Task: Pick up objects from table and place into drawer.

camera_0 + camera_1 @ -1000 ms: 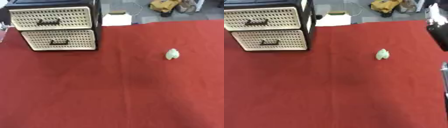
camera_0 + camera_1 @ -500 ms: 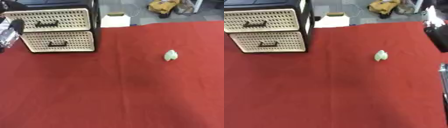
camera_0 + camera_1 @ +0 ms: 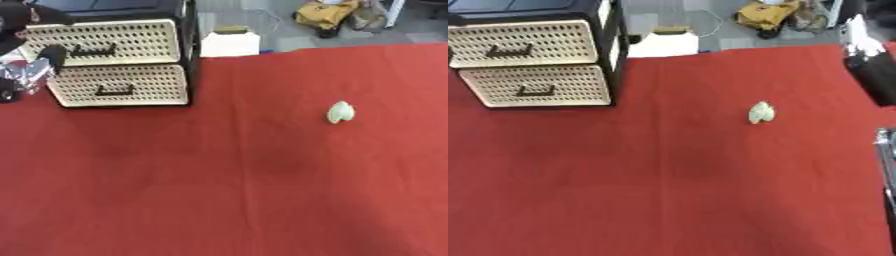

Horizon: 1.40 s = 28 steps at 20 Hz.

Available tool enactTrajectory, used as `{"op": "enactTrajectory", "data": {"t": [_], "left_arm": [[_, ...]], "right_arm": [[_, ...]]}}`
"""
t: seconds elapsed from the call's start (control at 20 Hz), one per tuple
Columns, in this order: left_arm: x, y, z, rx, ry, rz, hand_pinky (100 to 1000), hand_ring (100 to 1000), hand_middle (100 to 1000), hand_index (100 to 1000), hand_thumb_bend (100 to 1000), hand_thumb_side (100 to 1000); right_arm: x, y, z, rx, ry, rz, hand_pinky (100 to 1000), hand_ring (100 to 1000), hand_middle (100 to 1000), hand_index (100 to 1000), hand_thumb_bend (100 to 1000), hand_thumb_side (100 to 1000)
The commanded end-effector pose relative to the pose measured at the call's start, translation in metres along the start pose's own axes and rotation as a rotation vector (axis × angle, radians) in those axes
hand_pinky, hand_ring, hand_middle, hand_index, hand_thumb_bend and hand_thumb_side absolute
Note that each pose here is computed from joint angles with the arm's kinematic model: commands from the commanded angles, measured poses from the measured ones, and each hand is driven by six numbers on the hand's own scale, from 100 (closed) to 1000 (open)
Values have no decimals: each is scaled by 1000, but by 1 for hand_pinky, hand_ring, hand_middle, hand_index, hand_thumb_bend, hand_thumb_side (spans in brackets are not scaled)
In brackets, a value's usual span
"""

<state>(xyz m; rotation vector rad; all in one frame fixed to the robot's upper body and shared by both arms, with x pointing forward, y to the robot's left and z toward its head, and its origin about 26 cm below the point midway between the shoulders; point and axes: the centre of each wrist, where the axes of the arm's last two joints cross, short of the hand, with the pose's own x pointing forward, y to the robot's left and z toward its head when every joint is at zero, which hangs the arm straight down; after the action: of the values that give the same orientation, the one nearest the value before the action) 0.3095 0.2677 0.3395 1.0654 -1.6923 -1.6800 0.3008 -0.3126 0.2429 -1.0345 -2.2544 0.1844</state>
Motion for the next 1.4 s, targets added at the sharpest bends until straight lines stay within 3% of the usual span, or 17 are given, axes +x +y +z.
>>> {"op": "enactTrajectory", "data": {"t": [0.05,0.2,0.5,0.65,0.7,0.85,1.15,1.4], "left_arm": [[-8,7,-5,-51,18,-3,100,100,100,961,100,1000],[-13,7,-12,-94,17,14,100,100,100,969,138,1000],[-18,8,-22,-159,25,16,100,100,100,962,453,1000],[-20,9,-26,-179,49,16,100,100,100,967,805,1000],[-20,10,-28,-185,54,12,100,100,100,968,836,1000],[-21,9,-32,-206,57,16,100,100,100,966,864,1000],[-27,7,-42,-233,66,48,100,100,100,981,763,1000],[-32,2,-52,-260,88,57,100,100,100,952,799,1000]], "right_arm": [[5,-6,-4,-2,-33,19,696,809,557,812,314,691],[5,-6,-3,0,-30,20,696,810,556,811,314,691],[4,-6,-3,-1,-27,20,696,811,555,811,314,691],[4,-6,-3,-1,-26,22,697,812,555,811,316,692],[4,-6,-3,-1,-25,22,697,812,555,811,316,692],[4,-6,-3,-1,-25,22,697,812,554,811,315,692],[4,-7,-3,-5,-21,23,697,813,551,807,319,693],[4,-7,-3,-16,-12,26,697,813,547,805,324,695]]}}
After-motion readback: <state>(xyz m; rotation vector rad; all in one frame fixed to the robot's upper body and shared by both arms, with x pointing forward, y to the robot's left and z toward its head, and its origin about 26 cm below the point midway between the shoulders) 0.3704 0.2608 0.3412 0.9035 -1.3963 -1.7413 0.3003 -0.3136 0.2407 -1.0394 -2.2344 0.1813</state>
